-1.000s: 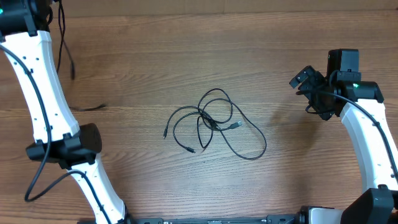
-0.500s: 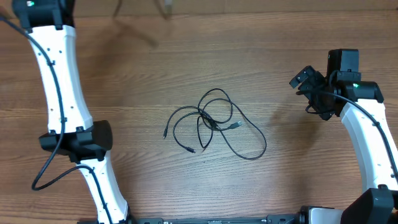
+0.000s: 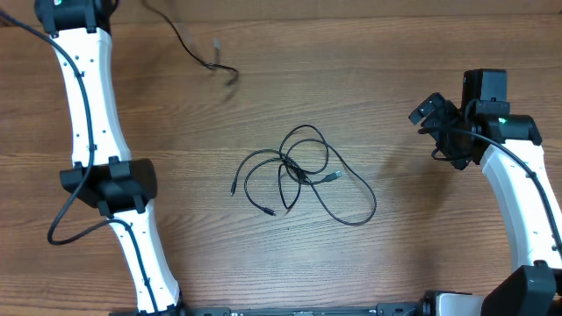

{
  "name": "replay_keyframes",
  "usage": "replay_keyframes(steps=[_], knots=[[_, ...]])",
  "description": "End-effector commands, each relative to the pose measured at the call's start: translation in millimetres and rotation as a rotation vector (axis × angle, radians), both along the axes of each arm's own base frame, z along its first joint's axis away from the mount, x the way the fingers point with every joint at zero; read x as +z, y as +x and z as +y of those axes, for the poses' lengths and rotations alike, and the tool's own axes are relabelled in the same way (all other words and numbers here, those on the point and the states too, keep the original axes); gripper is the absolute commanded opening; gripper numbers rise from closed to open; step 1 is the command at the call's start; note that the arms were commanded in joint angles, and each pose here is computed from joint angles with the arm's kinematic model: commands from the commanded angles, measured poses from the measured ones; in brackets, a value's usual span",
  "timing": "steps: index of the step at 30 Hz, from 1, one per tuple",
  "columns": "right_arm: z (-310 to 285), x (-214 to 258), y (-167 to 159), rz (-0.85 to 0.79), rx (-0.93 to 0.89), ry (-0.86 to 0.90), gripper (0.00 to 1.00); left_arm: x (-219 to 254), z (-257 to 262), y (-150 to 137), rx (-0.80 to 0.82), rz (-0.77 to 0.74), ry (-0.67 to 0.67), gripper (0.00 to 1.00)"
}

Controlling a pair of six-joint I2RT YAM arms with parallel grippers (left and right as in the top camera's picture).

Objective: Untangle cables
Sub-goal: 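Lower the cable at the upper left and open the left gripper, then raise the left gripper and swing it back toward the center cables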

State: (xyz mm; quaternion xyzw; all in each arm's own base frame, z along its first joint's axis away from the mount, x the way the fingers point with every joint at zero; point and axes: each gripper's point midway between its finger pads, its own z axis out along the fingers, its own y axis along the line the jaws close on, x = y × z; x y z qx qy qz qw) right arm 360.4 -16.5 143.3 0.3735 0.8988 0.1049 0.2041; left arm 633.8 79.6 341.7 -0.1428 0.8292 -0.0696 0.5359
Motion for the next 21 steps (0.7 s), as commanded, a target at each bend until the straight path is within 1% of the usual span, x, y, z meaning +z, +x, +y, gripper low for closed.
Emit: replay_keyframes(steps=[1, 4, 5, 7, 8, 9, 11, 13, 14, 17, 18, 19, 21], knots=[[-4.0, 5.7, 0.7, -0.020, -0.009, -0.011, 1.00, -41.6, 97.8, -11.0, 0.201, 0.143, 0.273, 0.04], [-4.0, 5.7, 0.7, -0.020, -0.009, -0.011, 1.00, -59.3, 152.4, -32.3, 0.351, 0.236, 0.334, 0.04], [-4.0, 5.7, 0.7, -0.020, -0.009, -0.011, 1.00, -60.4, 185.2, -49.7, 0.448, 0.271, 0.359, 0.04], [-3.9, 5.7, 0.7, -0.020, -0.009, -0.010, 1.00, -60.6, 219.9, -69.3, 0.528, 0.297, 0.367, 0.04], [-4.0, 5.7, 0.7, -0.020, -0.009, -0.011, 1.00, -63.3, 224.8, -73.4, 0.529, 0.309, 0.359, 0.06], [-3.9, 5.7, 0.7, -0.020, -0.009, -0.010, 1.00, -71.1, 226.2, -77.0, 0.498, 0.331, 0.331, 0.38], [-4.0, 5.7, 0.8, -0.020, -0.009, -0.011, 1.00, -80.4, 219.8, -75.9, 0.439, 0.345, 0.289, 0.76], [-3.9, 5.7, 0.7, -0.020, -0.009, -0.010, 1.00, -87.4, 208.9, -72.8, 0.376, 0.352, 0.249, 0.96], [-4.0, 5.7, 0.7, -0.020, -0.009, -0.011, 1.00, -90.3, 203.7, -71.3, 0.352, 0.352, 0.224, 1.00], [-3.9, 5.7, 0.7, -0.020, -0.009, -0.010, 1.00, -101.8, 185.8, -68.3, 0.314, 0.364, 0.132, 1.00], [-3.9, 5.7, 0.7, -0.020, -0.009, -0.010, 1.00, -107.7, 176.8, -67.4, 0.298, 0.374, 0.086, 0.99], [-3.9, 5.7, 0.7, -0.020, -0.009, -0.010, 1.00, -117.6, 157.4, -64.8, 0.250, 0.391, 0.008, 1.00], [-4.0, 5.7, 0.7, -0.020, -0.009, -0.011, 1.00, -130.2, 129.9, -62.2, 0.170, 0.420, -0.081, 1.00]])
